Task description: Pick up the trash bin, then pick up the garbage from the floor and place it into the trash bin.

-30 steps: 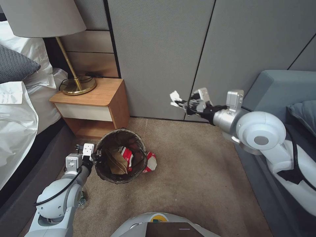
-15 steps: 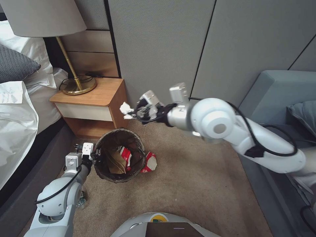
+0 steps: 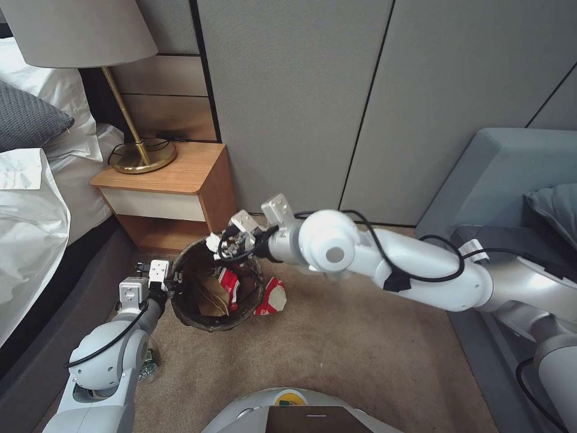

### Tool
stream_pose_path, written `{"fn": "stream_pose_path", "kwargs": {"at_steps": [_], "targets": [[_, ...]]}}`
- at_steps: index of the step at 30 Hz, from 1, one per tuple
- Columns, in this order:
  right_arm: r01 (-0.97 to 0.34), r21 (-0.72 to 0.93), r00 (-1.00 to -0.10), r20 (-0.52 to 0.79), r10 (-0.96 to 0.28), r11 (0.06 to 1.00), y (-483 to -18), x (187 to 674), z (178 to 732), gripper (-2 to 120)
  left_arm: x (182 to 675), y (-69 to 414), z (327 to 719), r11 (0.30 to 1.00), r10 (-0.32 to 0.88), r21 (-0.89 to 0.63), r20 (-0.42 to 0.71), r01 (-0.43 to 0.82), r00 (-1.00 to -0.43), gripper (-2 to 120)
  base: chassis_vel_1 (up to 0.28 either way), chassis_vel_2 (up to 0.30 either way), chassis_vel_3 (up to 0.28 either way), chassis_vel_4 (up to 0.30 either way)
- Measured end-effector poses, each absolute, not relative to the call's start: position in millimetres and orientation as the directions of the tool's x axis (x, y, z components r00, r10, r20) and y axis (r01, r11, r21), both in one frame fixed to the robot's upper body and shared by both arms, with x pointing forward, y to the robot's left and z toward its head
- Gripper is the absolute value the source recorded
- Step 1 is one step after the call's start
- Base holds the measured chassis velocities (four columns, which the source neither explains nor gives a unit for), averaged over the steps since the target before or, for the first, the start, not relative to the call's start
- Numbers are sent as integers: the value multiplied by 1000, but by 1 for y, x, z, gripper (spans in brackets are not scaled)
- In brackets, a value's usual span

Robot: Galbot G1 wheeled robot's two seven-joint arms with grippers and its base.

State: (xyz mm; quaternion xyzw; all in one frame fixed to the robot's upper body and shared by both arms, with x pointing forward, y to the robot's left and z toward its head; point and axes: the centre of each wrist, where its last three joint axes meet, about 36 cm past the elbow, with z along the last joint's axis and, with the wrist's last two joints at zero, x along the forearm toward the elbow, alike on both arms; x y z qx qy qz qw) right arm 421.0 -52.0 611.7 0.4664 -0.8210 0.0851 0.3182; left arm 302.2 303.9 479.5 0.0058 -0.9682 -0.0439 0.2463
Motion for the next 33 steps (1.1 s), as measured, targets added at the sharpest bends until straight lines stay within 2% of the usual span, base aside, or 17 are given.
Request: {"fn": "stream_pose_path", "kwargs": {"at_steps": [13,16,22,32,33], "targets": [[-780,148,-372,672,-641,608,-45,433,558,0,304,303,479,997,-30,78,474,8,-880,0,0,0,0,0],[-775,157,-359,687,-631,612,-31,440,541,0,303,304,478,997,-32,77,475,5,-879,0,0,0,0,0],[-786,177,-339,678,-652,593,-5,443,530,0,303,305,477,997,-35,76,479,1,-877,0,0,0,0,0],[-785,192,-338,664,-666,589,4,446,524,-2,305,304,474,997,-32,71,483,3,-875,0,0,0,0,0],[-785,197,-337,661,-670,588,5,447,524,3,306,304,473,998,-31,70,484,4,-874,0,0,0,0,0]]}}
